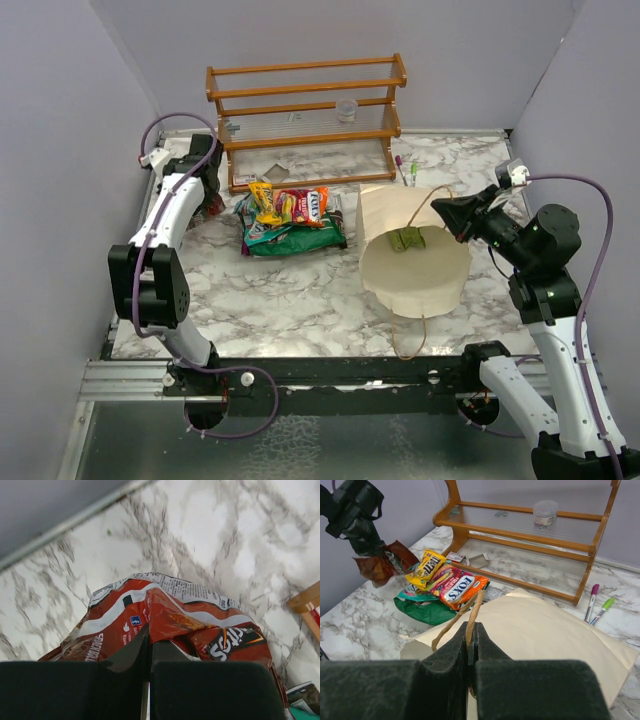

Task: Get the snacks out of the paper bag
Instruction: Place the snack at the center of the board.

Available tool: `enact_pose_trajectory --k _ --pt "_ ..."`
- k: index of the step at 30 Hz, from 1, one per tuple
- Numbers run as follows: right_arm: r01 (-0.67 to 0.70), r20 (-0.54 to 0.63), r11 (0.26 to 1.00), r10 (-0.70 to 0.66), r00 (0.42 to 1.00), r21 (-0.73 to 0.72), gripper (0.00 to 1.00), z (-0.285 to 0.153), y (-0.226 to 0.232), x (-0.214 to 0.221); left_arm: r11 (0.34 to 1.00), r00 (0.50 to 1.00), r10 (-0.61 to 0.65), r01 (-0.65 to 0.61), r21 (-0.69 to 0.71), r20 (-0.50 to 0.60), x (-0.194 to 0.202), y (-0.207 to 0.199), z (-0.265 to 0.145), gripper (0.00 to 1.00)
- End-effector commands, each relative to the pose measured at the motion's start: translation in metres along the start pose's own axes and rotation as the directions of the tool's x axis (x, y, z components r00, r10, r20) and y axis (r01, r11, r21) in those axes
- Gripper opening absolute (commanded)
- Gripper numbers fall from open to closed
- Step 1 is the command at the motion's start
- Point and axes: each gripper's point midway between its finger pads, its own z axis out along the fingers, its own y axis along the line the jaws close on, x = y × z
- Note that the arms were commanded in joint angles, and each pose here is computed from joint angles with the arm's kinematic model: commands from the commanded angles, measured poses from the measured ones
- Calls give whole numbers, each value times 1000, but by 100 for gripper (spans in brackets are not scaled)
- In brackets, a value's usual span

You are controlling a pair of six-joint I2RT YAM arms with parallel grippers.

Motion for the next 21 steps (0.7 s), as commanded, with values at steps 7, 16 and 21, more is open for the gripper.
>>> enact_pose_trajectory --k 7,16,21 --pt "14 27 1000 -13 1000 -13 2 -5 6 -7 987 956 -158 162 -3 -247 86 -9 -12 16" --pt "13 25 1000 -13 1000 -14 2 -5 7 -8 953 913 -234 284 108 -335 97 -4 -49 48" --pt "14 30 1000 -14 999 -12 2 -6 7 -7 880 906 -305 386 278 -294 60 4 -82 92"
